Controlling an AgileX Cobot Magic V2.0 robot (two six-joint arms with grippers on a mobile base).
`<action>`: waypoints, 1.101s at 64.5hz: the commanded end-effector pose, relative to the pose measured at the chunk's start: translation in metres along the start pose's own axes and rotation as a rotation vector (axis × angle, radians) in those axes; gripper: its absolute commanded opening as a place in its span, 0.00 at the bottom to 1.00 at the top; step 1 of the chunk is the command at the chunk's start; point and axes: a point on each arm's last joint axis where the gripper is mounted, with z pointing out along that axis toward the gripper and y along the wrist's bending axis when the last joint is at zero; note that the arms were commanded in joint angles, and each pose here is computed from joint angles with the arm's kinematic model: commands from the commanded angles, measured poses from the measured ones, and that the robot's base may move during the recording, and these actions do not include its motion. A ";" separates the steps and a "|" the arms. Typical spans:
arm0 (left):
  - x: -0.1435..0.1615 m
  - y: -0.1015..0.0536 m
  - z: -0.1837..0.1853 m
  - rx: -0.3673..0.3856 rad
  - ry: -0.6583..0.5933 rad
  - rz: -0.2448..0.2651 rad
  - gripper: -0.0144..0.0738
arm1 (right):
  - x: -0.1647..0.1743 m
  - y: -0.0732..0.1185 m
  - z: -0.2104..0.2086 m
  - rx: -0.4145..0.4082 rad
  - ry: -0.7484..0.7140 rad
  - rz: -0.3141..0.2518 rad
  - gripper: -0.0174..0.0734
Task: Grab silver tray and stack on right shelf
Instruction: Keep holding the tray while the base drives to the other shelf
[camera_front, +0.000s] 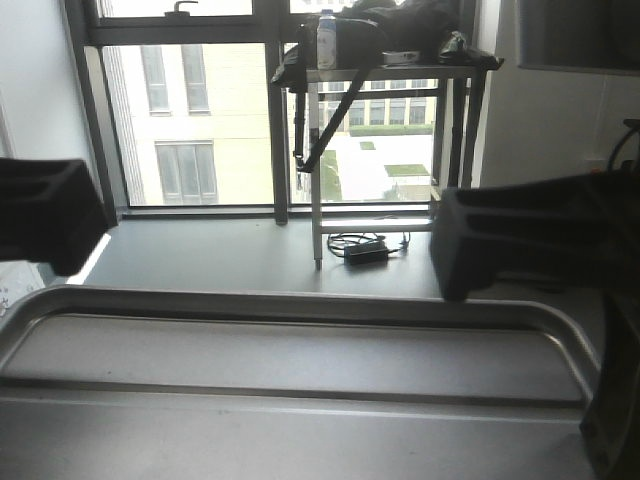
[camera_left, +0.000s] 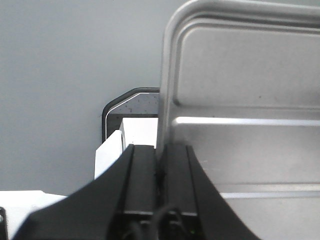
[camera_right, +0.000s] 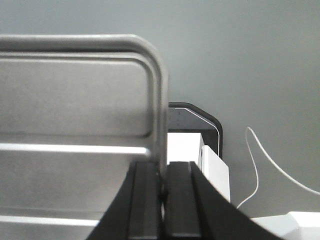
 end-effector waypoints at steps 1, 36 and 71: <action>0.004 0.026 -0.011 -0.257 0.040 0.016 0.05 | -0.004 -0.018 -0.008 0.164 -0.025 -0.036 0.25; 0.004 0.026 -0.011 -0.257 0.040 0.016 0.05 | -0.004 -0.018 -0.008 0.164 -0.025 -0.036 0.25; 0.004 0.026 -0.011 -0.257 0.040 0.016 0.05 | -0.004 -0.018 -0.008 0.164 -0.025 -0.036 0.25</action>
